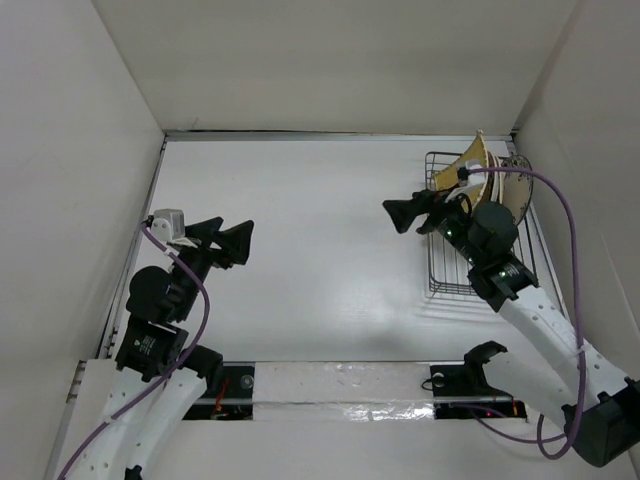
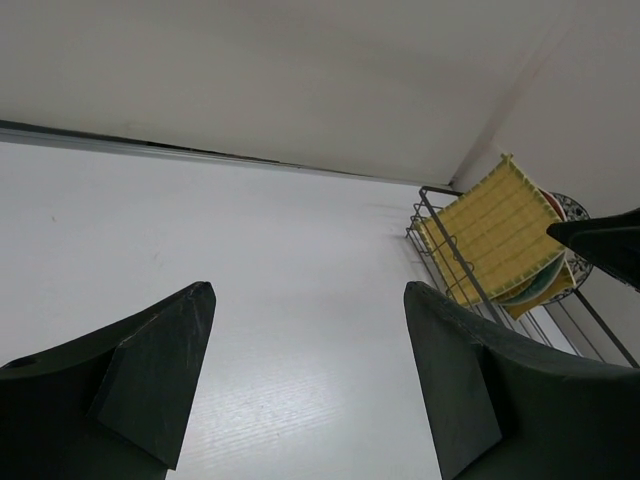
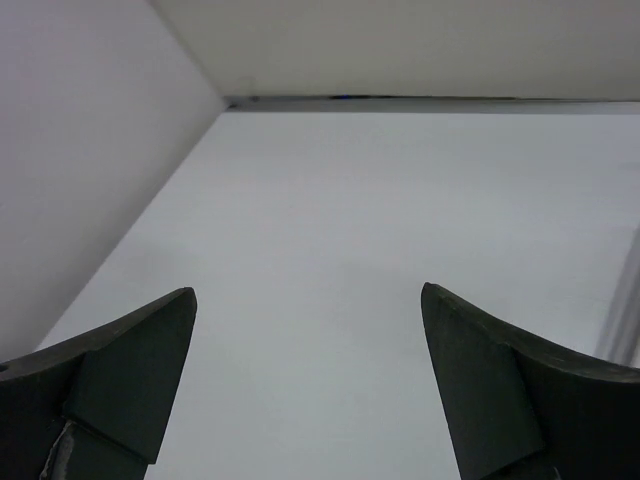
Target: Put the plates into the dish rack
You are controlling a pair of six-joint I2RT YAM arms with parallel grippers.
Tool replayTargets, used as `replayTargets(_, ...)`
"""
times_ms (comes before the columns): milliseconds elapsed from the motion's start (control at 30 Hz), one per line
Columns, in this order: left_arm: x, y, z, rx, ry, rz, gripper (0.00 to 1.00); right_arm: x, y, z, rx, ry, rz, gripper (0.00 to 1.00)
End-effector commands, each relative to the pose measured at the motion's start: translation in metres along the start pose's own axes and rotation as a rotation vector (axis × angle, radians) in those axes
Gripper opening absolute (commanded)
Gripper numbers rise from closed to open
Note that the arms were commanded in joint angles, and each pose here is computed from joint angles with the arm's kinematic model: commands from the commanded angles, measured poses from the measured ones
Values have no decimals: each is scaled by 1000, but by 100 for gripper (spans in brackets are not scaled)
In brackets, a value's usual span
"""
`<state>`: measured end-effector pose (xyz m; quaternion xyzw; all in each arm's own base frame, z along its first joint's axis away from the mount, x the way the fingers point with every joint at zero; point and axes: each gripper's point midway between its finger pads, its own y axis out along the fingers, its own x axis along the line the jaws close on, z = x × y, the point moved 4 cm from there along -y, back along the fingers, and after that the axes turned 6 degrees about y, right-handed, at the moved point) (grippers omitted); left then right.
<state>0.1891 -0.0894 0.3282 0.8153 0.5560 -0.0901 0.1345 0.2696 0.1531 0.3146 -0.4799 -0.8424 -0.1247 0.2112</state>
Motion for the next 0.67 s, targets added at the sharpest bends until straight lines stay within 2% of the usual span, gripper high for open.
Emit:
replayTargets(0, 4, 1, -2, -30, 22, -15, 74, 61, -1, -6, -10, -17, -300, 100)
replayTargets(233, 19, 4, -5, -48, 53, -118, 73, 97, 17, 38, 92, -99, -453, 100)
replayTargets(433, 25, 4, -4, -53, 79, -151, 72, 86, 33, 64, 132, -131, -426, 100)
replayTargets(633, 28, 7, -1, -46, 94, -164, 71, 74, 36, 75, 102, -123, -388, 100)
